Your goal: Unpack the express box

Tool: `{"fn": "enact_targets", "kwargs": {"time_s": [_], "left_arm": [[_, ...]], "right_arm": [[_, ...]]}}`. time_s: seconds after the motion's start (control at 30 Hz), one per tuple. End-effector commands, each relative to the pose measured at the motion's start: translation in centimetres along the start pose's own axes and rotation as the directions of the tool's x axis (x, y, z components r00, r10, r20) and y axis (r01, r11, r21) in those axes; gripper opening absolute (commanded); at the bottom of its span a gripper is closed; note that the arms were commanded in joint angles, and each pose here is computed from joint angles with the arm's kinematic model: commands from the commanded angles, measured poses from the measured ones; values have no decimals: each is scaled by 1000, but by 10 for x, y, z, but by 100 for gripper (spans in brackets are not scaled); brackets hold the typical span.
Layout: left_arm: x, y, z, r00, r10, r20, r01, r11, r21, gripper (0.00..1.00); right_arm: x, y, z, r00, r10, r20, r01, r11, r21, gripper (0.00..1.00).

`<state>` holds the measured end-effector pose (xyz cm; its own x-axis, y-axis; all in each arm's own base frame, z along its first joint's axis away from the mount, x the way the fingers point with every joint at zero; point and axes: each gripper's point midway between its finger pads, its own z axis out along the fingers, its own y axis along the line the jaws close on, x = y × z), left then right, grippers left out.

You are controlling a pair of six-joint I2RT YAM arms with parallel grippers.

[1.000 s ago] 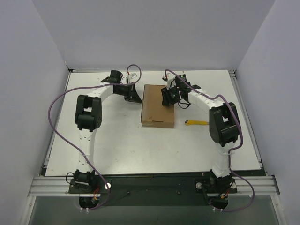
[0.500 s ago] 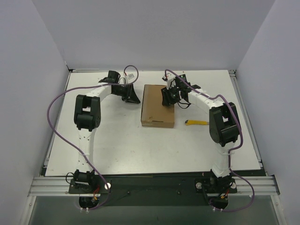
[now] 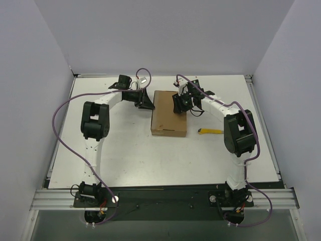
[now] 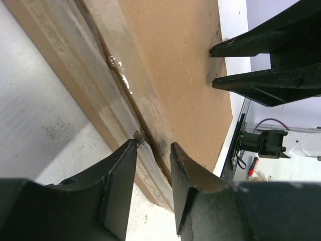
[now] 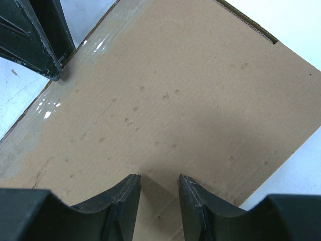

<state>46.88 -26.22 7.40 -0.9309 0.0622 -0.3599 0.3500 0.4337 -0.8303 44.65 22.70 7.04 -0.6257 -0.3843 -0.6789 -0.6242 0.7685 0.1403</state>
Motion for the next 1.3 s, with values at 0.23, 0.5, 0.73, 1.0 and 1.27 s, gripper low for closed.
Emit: {"fn": "enact_targets", "kwargs": {"time_s": [0.23, 0.5, 0.73, 1.0, 1.27], "left_arm": [[4, 12, -8, 1000, 23, -5, -23, 999, -25, 39], [14, 24, -9, 1000, 3, -25, -4, 999, -51, 38], [15, 26, -7, 999, 12, -33, -14, 997, -76, 37], [6, 38, -11, 989, 125, -82, -147, 913, -381, 33], [-5, 42, -36, 981, 171, -88, -193, 850, -490, 21]], "right_arm": [[28, 1, 6, 996, 4, -86, -3, 1000, 7, 38], [28, 2, 6, 996, 0, -88, 0, 1000, 8, 38], [29, 2, 7, 996, -2, -90, 3, 1000, 8, 38], [29, 2, 8, 996, -6, -93, 7, 1000, 9, 38], [29, 2, 8, 996, -6, -93, 7, 1000, 9, 38]]}}
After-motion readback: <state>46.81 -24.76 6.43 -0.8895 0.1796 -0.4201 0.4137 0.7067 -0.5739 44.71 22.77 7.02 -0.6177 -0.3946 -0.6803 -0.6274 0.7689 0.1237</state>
